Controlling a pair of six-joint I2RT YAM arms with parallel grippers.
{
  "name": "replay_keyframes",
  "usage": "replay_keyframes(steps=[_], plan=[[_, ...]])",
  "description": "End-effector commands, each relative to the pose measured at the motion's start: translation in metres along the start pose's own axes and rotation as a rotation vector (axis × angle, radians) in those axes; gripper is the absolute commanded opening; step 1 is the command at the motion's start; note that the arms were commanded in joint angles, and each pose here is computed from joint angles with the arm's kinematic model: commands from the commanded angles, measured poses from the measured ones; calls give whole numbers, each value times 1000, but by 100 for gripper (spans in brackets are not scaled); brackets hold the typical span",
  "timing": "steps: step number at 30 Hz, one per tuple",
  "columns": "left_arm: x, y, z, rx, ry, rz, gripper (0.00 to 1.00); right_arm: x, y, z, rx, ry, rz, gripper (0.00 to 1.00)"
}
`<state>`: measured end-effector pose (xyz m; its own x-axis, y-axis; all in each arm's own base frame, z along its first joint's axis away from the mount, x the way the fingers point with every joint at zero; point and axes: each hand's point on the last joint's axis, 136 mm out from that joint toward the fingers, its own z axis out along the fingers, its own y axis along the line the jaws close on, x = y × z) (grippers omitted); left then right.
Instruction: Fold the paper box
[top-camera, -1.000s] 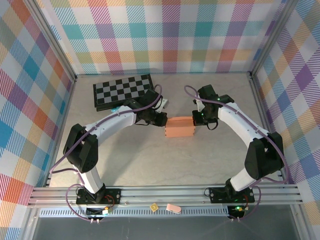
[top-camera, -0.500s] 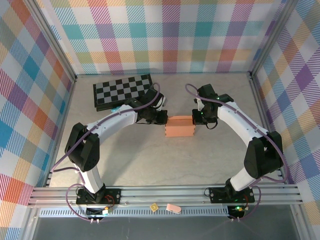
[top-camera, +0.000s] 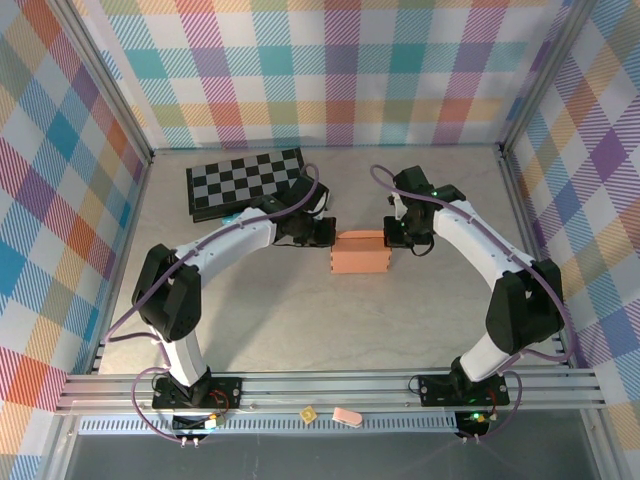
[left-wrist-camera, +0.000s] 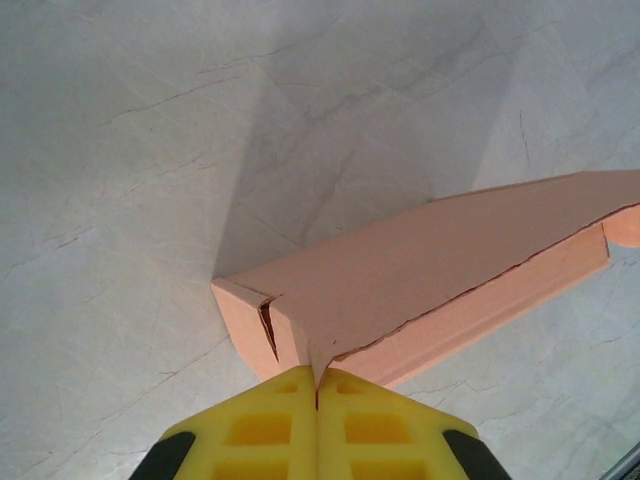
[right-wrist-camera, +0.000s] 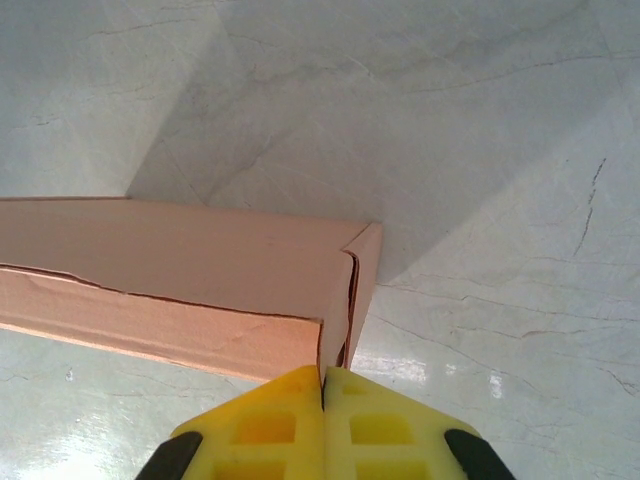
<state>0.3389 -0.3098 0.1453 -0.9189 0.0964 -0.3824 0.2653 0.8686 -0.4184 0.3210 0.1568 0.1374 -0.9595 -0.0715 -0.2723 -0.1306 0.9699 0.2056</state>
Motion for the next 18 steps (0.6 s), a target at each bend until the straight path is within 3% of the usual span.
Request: replay_keyframes(steps=[1,18], plan=[[4,-4,2,-4,47,-25,5,-1,10,-4,-30,15,9,0],[18,3,6,-14,60,-12,4,7,6,-1,-22,15,-12,0]])
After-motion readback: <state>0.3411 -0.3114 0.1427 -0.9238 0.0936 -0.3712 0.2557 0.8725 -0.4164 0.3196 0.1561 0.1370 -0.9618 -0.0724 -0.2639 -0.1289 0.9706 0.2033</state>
